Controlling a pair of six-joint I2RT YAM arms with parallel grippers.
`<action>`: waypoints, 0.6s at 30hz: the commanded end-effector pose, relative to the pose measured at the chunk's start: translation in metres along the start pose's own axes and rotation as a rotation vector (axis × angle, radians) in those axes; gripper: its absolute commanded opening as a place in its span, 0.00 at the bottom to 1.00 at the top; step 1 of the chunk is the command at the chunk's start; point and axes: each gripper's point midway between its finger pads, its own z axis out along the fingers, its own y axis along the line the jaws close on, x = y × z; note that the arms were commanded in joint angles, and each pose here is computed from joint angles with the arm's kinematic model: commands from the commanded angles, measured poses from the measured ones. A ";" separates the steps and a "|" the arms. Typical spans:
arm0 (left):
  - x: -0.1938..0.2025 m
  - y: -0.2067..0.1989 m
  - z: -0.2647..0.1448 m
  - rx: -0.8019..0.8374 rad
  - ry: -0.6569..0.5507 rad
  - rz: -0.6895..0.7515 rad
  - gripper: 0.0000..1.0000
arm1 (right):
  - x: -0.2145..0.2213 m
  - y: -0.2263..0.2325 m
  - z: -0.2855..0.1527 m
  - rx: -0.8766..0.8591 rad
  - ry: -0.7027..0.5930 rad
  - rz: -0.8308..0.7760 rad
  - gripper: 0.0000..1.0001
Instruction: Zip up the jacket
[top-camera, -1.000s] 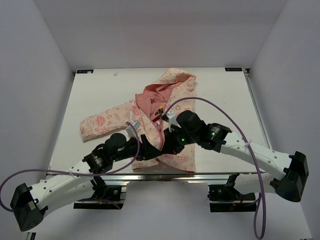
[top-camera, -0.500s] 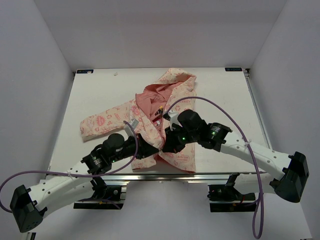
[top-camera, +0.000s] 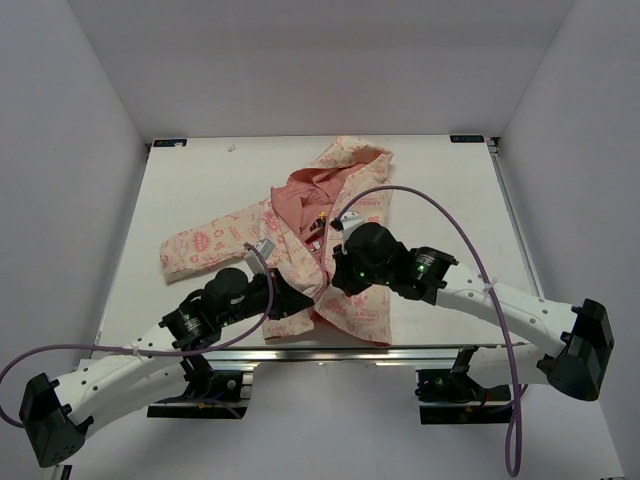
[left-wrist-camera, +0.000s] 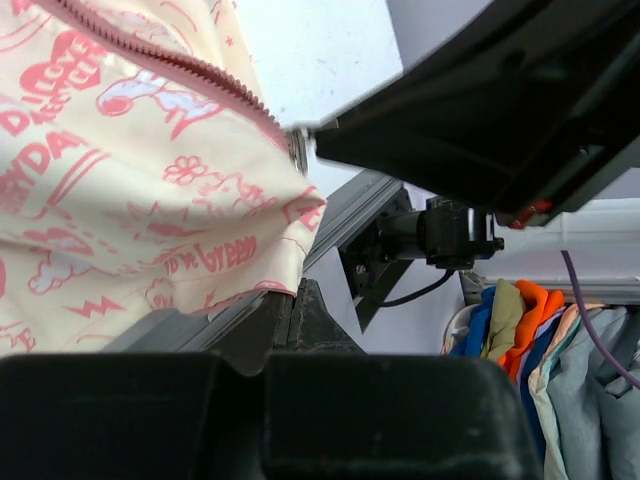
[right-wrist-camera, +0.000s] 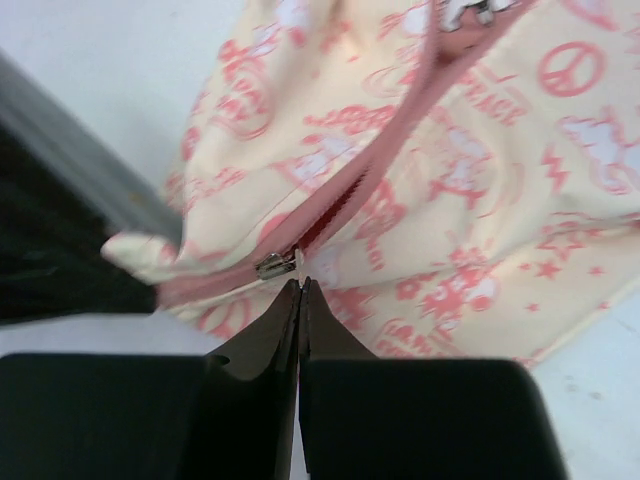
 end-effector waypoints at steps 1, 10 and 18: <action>0.014 -0.003 -0.009 -0.014 0.087 -0.023 0.00 | -0.041 -0.036 0.001 0.248 -0.163 -0.030 0.00; 0.040 -0.009 -0.021 0.020 0.225 -0.089 0.00 | -0.086 -0.083 0.025 0.492 -0.266 -0.054 0.00; 0.078 0.017 -0.042 -0.056 0.332 -0.234 0.00 | -0.158 -0.165 0.055 0.672 -0.391 0.019 0.00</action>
